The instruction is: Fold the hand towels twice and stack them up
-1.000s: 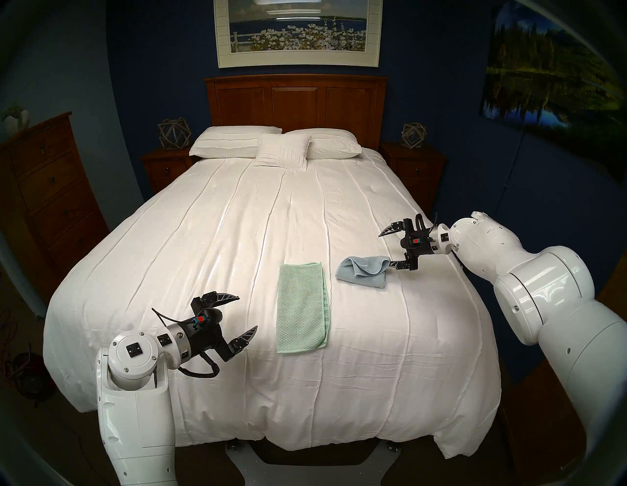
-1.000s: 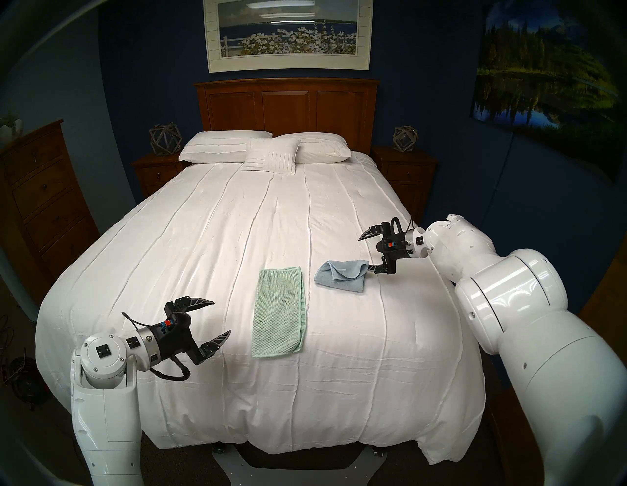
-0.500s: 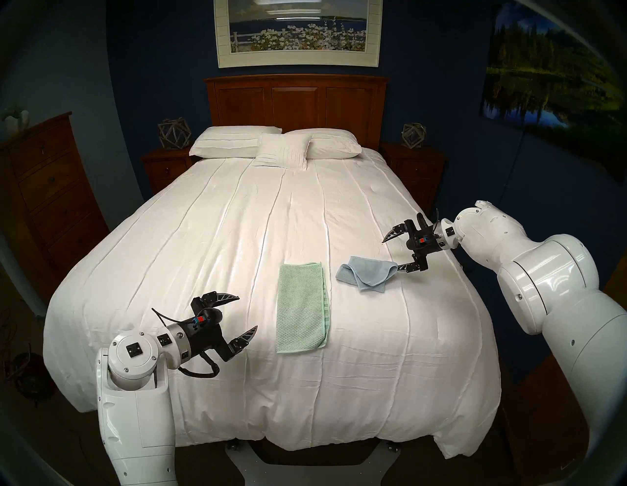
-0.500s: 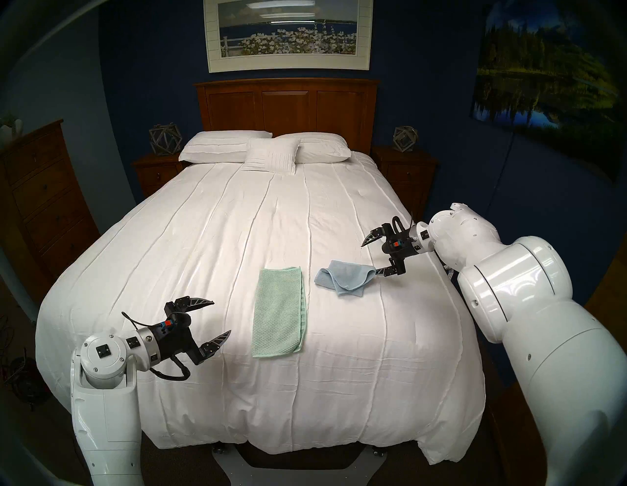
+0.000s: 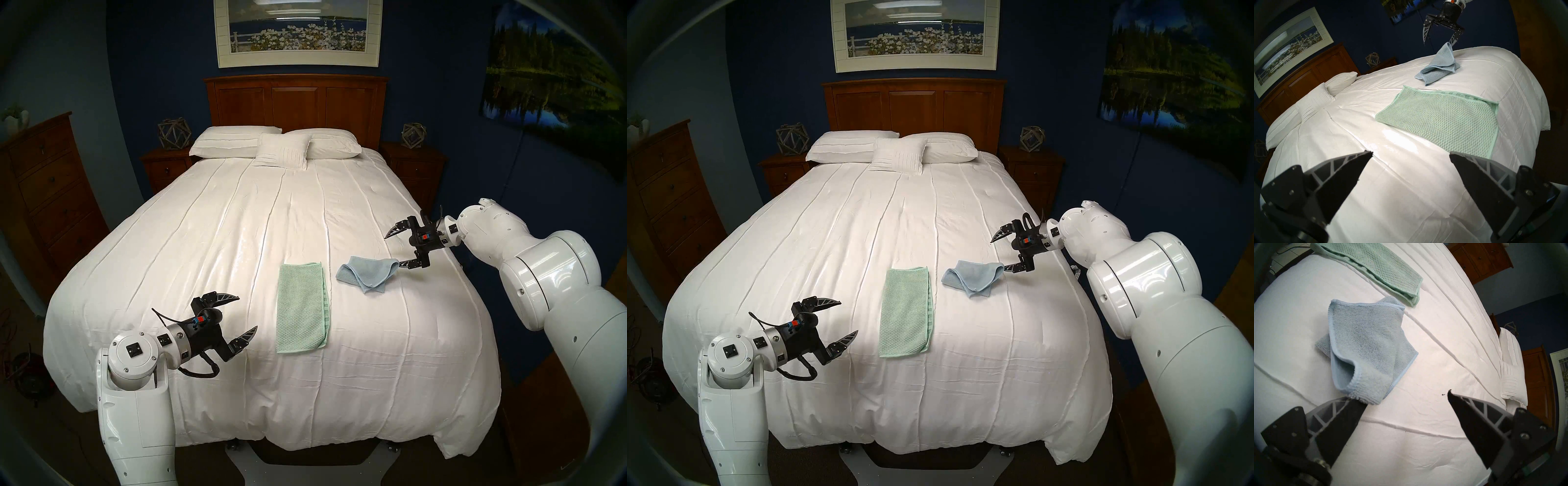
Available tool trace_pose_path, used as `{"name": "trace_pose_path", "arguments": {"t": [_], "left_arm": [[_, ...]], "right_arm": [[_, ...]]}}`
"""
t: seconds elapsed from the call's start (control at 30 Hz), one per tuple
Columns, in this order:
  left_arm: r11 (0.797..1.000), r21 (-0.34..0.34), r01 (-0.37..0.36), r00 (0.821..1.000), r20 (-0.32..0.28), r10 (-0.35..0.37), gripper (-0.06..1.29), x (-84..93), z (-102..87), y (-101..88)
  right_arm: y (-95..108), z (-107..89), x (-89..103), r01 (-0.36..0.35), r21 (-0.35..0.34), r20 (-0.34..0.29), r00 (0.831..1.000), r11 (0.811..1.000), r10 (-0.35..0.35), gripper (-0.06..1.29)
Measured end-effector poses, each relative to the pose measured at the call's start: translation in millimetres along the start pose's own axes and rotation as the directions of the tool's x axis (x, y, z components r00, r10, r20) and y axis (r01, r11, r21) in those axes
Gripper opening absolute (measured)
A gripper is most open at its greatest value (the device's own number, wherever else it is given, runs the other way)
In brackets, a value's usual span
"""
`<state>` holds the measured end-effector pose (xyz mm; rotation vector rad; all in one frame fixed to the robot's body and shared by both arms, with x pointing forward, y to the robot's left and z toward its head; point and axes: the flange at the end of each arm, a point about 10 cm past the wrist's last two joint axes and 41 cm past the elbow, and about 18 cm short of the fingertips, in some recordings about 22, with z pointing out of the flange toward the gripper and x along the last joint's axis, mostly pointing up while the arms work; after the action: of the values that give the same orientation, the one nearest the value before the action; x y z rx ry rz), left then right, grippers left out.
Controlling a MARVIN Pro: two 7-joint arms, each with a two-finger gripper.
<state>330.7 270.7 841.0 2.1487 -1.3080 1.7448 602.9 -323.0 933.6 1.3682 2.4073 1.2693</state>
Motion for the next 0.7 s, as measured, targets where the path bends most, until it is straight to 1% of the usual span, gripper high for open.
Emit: {"name": "trace_pose_path", "arguments": {"t": [0.33, 0.5, 0.63, 0.7], "left_arm": [[1.000, 0.000, 0.000, 1.000, 0.000, 0.000, 1.27, 0.0, 0.0, 0.0], [1.000, 0.000, 0.000, 1.000, 0.000, 0.000, 1.27, 0.0, 0.0, 0.0], [1.000, 0.000, 0.000, 1.000, 0.000, 0.000, 1.27, 0.0, 0.0, 0.1], [1.000, 0.000, 0.000, 1.000, 0.000, 0.000, 1.27, 0.0, 0.0, 0.0]], "right_arm": [[1, -0.1, 0.5, 0.002, -0.001, 0.000, 1.000, 1.000, -0.002, 1.22], [0, 0.0, -0.2, 0.006, 0.009, 0.005, 1.000, 1.000, -0.006, 1.22], [-6, 0.1, -2.7, 0.006, 0.025, 0.012, 1.000, 1.000, -0.006, 1.22], [-12, 0.9, -4.9, 0.001, 0.038, 0.016, 1.000, 0.999, -0.002, 1.22]]}}
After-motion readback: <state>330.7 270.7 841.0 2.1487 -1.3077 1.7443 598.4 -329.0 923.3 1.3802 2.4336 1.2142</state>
